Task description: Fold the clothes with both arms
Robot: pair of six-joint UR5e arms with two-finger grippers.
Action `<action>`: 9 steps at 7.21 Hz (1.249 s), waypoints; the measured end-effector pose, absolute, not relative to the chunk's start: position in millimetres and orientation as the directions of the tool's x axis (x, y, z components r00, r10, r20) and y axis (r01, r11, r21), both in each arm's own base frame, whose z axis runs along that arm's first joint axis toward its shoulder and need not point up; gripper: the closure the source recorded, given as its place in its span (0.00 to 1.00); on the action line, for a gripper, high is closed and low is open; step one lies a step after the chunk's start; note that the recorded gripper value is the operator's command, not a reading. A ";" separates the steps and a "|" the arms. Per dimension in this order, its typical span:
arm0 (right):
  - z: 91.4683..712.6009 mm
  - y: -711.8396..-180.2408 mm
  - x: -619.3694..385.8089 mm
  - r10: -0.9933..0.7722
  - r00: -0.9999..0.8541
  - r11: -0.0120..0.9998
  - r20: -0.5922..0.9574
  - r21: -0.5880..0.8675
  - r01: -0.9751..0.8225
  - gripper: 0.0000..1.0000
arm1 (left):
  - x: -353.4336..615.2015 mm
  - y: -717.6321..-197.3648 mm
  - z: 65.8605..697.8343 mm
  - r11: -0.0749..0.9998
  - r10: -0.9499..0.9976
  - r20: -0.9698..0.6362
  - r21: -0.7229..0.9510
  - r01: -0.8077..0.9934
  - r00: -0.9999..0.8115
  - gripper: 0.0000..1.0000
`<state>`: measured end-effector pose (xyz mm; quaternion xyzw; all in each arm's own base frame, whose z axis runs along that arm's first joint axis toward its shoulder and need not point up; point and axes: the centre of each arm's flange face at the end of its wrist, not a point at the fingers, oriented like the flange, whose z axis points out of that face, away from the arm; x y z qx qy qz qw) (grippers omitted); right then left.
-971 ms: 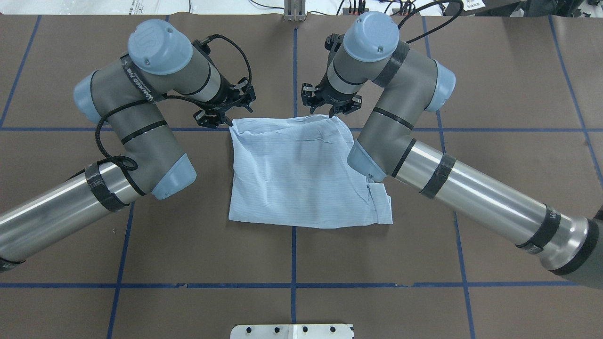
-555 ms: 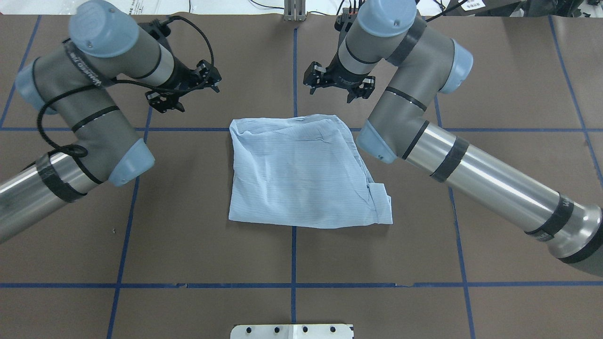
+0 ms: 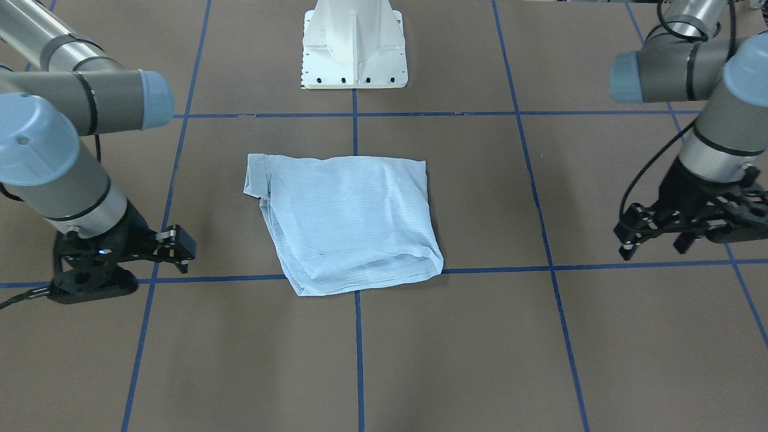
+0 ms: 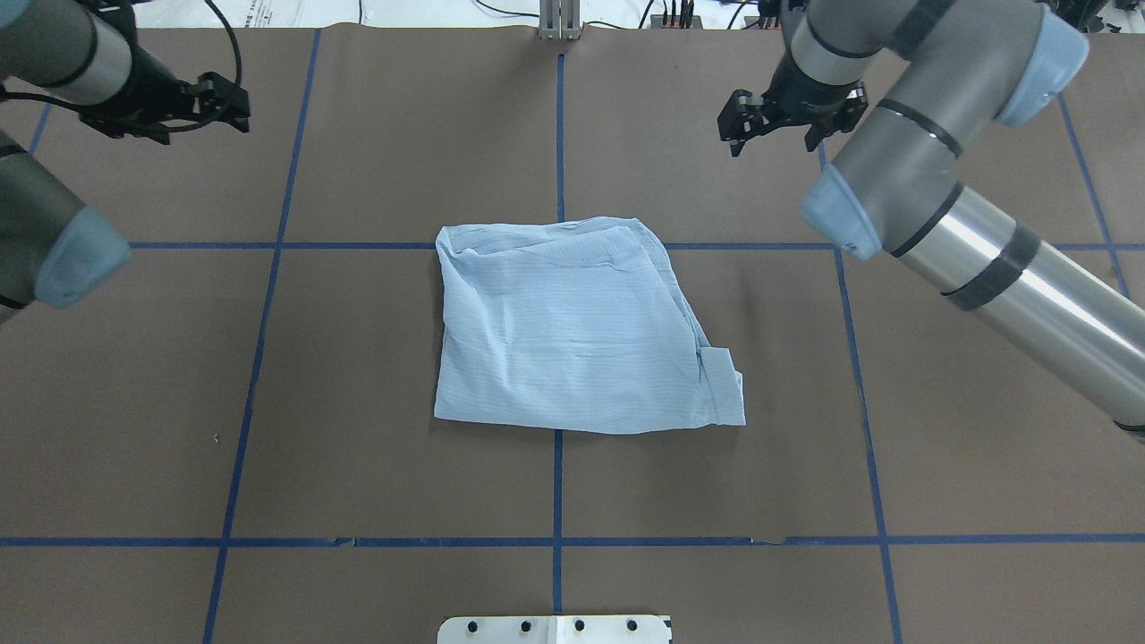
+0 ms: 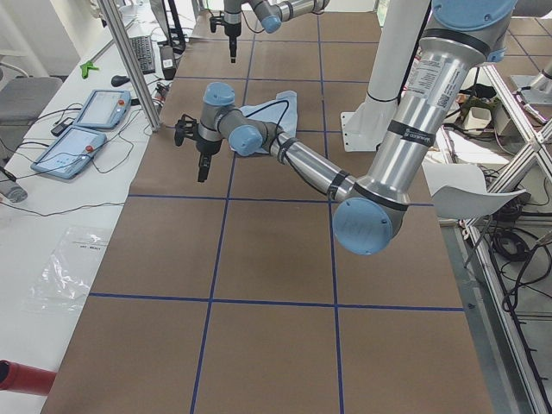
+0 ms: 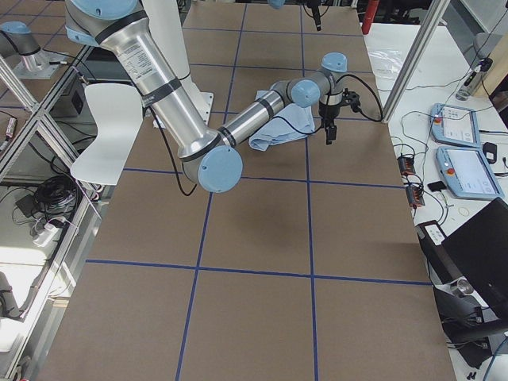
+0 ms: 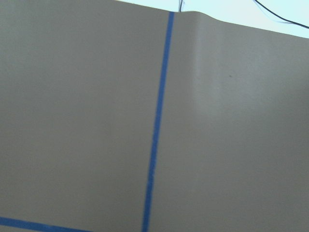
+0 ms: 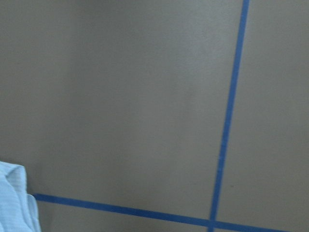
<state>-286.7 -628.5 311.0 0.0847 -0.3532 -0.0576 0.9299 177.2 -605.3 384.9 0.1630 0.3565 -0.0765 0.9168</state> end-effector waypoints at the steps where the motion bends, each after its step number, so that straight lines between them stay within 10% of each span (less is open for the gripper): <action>1: 330.8 -627.9 -244.3 -0.213 0.747 0.972 0.629 0.211 0.099 0.00 | 130.5 -603.3 416.2 0.938 0.053 -0.637 0.295 0.179 0.769 0.00; 9: 483.5 -570.4 -66.9 -0.365 0.679 0.931 0.637 0.248 0.267 0.00 | -62.2 -513.2 584.5 0.876 0.320 -0.471 0.477 -0.068 0.822 0.00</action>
